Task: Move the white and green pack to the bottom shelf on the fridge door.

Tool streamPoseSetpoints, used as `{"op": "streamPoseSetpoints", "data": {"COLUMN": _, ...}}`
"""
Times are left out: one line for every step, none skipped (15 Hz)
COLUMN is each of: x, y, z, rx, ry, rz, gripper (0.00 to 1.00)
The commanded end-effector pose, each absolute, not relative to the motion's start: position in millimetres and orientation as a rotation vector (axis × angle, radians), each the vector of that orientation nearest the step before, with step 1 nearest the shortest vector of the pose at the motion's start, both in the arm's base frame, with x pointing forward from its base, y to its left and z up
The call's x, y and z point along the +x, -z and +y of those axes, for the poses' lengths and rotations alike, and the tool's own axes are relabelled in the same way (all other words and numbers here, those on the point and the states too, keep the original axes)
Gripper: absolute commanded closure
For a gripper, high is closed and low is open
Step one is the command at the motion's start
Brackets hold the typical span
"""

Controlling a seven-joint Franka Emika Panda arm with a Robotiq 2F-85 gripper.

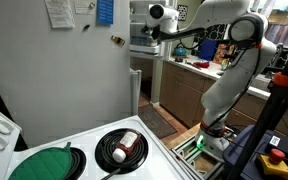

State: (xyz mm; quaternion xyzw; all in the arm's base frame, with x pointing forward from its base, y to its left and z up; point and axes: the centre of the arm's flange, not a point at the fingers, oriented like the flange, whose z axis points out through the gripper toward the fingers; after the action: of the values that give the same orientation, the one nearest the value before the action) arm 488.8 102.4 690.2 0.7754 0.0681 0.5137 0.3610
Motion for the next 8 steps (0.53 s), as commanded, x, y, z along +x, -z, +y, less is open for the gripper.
{"op": "streamPoseSetpoints", "data": {"x": 440.0, "y": -705.1, "z": 95.3, "rx": 2.046, "ry": -1.216, "rz": 0.135, "gripper": 0.0}}
{"op": "streamPoseSetpoints", "data": {"x": 431.3, "y": -708.4, "z": 90.6, "rx": 2.047, "ry": -1.192, "rz": 0.129, "gripper": 0.0}}
{"op": "streamPoseSetpoints", "data": {"x": 422.5, "y": -712.5, "z": 85.0, "rx": 2.054, "ry": -1.169, "rz": 0.126, "gripper": 0.0}}
{"op": "streamPoseSetpoints", "data": {"x": 413.9, "y": -715.6, "z": 79.0, "rx": 2.055, "ry": -1.15, "rz": 0.138, "gripper": 0.0}}
{"op": "streamPoseSetpoints", "data": {"x": 405.8, "y": -719.1, "z": 73.2, "rx": 2.052, "ry": -1.126, "rz": 0.151, "gripper": 0.0}}
{"op": "streamPoseSetpoints", "data": {"x": 397.4, "y": -722.5, "z": 65.6, "rx": 2.067, "ry": -1.113, "rz": 0.183, "gripper": 0.0}}
{"op": "streamPoseSetpoints", "data": {"x": 390.2, "y": -725.5, "z": 59.3, "rx": 2.084, "ry": -1.103, "rz": 0.197, "gripper": 0.0}}
{"op": "streamPoseSetpoints", "data": {"x": 383.1, "y": -728.1, "z": 53.2, "rx": 2.112, "ry": -1.104, "rz": 0.214, "gripper": 0.0}}
